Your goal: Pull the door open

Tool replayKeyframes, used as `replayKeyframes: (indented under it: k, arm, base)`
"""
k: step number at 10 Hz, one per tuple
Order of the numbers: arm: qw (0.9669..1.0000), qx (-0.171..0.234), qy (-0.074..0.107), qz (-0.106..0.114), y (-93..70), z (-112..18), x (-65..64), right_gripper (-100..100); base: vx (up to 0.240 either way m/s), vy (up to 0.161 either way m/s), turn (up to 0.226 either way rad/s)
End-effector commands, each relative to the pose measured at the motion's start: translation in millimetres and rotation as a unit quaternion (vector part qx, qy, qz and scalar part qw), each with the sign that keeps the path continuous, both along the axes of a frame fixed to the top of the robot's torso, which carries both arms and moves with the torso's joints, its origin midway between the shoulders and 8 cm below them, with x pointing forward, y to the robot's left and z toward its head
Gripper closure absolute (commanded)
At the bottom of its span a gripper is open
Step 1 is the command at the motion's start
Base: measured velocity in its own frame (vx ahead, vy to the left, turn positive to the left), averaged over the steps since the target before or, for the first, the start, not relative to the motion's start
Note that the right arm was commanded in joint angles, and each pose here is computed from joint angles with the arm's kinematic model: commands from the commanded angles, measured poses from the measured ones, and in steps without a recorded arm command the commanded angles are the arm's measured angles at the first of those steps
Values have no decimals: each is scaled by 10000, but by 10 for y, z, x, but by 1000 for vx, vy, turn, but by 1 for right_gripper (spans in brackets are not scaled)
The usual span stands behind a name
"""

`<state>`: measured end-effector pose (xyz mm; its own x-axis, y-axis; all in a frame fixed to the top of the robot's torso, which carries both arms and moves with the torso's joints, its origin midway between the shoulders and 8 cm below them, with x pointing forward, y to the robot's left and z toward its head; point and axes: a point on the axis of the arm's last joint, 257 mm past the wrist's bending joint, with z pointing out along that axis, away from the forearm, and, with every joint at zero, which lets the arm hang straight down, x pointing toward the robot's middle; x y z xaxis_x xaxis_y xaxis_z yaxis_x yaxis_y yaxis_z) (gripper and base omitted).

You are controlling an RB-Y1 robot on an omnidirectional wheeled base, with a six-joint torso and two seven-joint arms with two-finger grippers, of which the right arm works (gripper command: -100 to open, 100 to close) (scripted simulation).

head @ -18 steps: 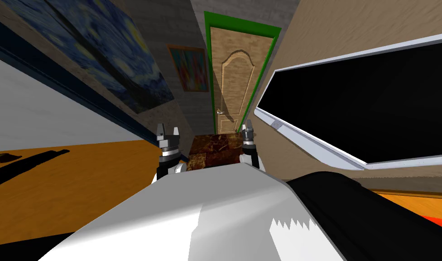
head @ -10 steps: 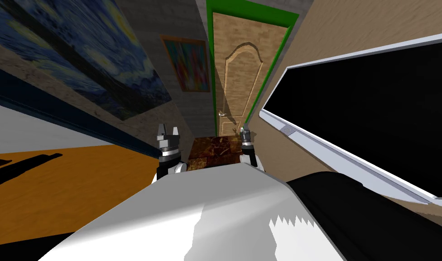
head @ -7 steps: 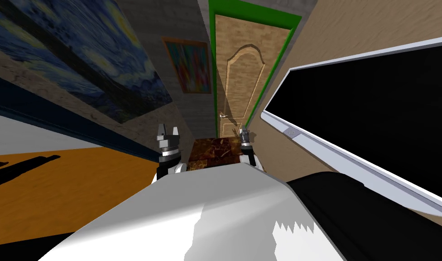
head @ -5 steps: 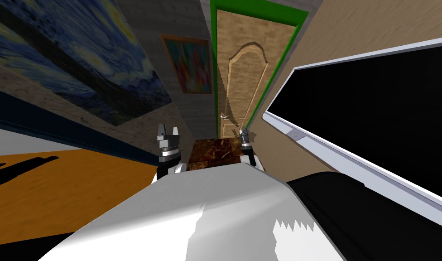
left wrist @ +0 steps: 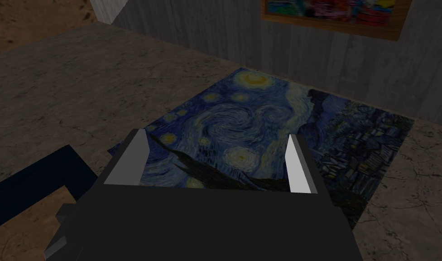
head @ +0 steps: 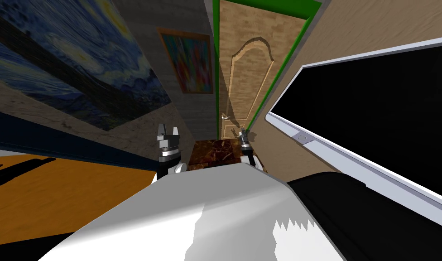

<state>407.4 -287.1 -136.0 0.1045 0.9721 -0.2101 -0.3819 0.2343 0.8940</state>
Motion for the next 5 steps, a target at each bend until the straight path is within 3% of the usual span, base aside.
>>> replayKeyframes:
  k: [1,5]
  arm:
    - [10000,13,81,18,-30,-91,28,-100]
    - [9996,43,283,53,-112,-328,69,-100]
  base:
    - [94,30,7]
    - [106,31,8]
